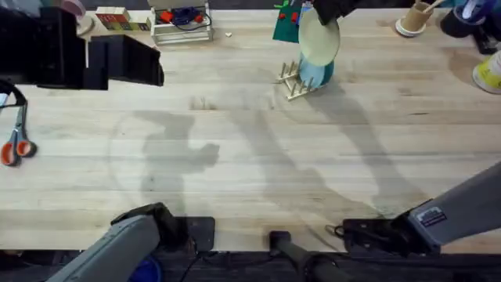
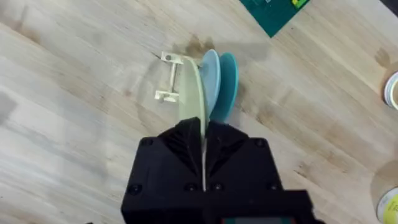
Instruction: Pick up the plates from the table one by one and place each into a slot on the dish rack.
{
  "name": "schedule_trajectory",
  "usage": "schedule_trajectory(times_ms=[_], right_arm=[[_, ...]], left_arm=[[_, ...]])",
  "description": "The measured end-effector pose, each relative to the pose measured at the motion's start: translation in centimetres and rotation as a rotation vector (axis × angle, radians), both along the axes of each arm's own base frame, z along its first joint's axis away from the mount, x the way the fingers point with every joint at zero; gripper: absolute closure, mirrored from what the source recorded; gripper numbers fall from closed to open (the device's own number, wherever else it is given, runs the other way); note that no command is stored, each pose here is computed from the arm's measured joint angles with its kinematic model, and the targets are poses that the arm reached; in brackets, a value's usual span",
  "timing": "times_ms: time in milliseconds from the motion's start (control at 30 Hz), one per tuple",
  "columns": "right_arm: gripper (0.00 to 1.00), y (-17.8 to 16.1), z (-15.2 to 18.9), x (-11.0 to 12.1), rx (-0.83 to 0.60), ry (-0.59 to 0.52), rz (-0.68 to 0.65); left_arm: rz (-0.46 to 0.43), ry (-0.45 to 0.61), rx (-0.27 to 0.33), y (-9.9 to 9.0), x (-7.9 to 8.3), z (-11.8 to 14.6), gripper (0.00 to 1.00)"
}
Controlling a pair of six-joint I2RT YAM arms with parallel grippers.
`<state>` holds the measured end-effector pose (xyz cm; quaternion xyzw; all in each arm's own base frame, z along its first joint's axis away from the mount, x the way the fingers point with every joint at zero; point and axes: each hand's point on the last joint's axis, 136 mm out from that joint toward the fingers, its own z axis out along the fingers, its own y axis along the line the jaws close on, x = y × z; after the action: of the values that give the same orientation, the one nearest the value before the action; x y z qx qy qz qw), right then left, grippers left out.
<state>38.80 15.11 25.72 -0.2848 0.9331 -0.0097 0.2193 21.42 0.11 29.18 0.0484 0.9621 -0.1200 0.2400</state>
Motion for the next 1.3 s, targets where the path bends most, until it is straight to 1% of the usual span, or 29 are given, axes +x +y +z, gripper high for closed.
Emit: schedule_trajectory(times_ms=[367, 567, 867, 1133, 1300], right_arm=[[0.971, 0.2, -2.3, 1.0, -0.034, 0.041, 0.017], [0.970, 0.3, -2.1, 1.5, -0.027, 0.023, 0.014], [0.970, 0.1, -2.3, 1.6, -0.027, 0.026, 0.006], [0.970, -0.2, -3.8, 2.3, -0.035, 0.060, -0.019], [0.970, 0.0, -3.8, 2.6, -0.029, 0.049, -0.021]], left_arm=[[0.000, 0.000, 0.000, 0.0, 0.0, 0.0, 0.005], [0.000, 0.000, 0.000, 0.0, 0.0, 0.0, 0.006], [0.000, 0.000, 0.000, 0.0, 0.0, 0.0, 0.006], [0.000, 0.000, 0.000, 0.0, 0.0, 0.0, 0.006], [0.000, 0.000, 0.000, 0.0, 0.0, 0.0, 0.006]])
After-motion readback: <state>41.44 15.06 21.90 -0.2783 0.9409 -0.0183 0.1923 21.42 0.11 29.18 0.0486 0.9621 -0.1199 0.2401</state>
